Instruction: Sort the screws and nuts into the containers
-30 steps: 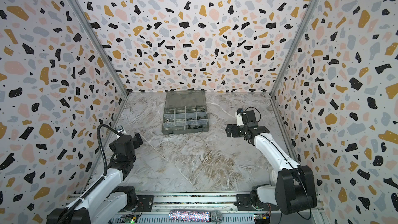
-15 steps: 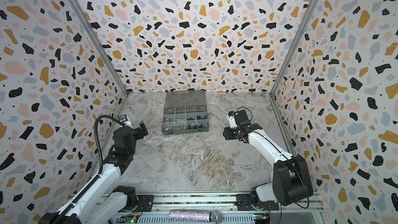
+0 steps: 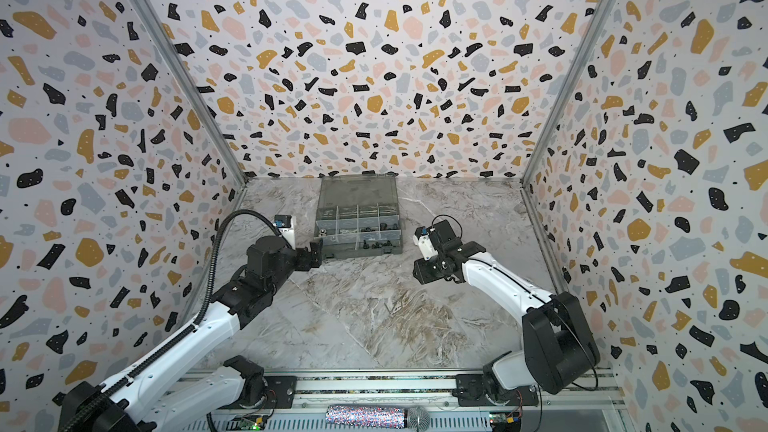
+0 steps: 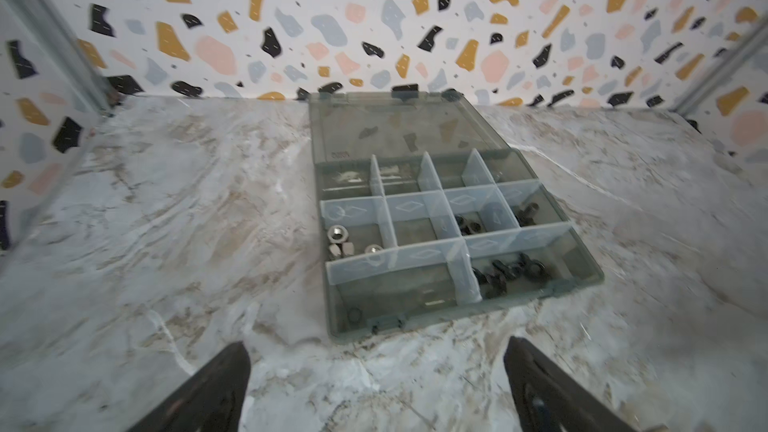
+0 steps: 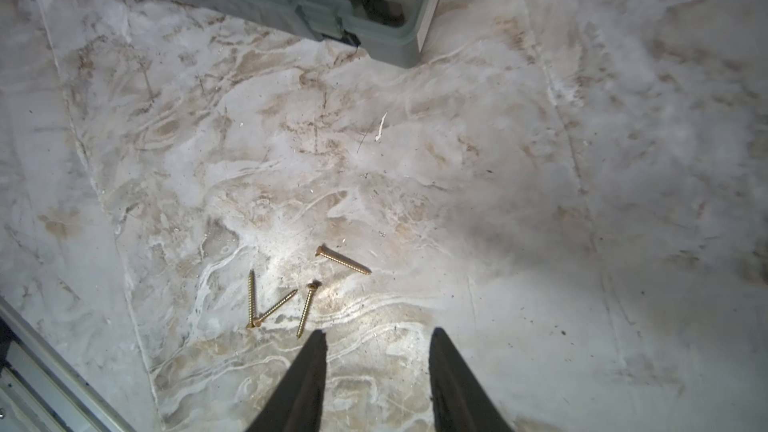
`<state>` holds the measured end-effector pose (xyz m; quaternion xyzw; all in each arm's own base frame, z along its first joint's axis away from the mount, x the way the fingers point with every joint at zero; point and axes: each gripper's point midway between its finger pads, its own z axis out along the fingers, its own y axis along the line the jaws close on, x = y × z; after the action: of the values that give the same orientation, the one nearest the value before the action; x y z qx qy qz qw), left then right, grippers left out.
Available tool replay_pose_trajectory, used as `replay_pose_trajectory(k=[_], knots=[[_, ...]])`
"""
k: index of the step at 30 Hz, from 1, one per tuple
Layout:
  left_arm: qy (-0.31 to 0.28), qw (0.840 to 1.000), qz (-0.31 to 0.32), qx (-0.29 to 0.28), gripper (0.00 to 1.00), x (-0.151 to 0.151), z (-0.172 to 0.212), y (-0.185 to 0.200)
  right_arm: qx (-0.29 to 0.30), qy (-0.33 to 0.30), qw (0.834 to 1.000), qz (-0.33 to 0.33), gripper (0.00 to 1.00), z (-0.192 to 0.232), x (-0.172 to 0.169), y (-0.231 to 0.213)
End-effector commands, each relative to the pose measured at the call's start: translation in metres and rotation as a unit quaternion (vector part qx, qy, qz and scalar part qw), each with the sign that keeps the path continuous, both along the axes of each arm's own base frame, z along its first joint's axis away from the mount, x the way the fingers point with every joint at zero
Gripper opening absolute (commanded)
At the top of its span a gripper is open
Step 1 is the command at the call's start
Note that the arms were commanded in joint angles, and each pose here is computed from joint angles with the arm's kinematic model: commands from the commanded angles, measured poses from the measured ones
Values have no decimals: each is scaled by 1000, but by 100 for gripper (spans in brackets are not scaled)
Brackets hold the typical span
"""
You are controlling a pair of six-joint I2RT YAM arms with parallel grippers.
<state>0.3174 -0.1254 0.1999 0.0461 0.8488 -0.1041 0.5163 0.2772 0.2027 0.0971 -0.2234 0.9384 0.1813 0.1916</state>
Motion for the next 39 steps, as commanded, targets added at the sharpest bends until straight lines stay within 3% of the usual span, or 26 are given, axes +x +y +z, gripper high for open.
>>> replay_pose_trajectory(k=[1,9,23,39], knots=[[-7,997,-69,-44,100,-12,16,-40,-6,9,1000,23,44,-1,-3,9],[13,991,-132,-31,100,-35,15,-77,-24,19,998,46,51,-12,-1,25],[48,988,-144,-11,100,-52,-3,-73,-91,36,991,96,36,-40,-13,43],[45,988,-145,-9,100,-61,0,-65,-133,46,984,109,29,-62,-15,44]])
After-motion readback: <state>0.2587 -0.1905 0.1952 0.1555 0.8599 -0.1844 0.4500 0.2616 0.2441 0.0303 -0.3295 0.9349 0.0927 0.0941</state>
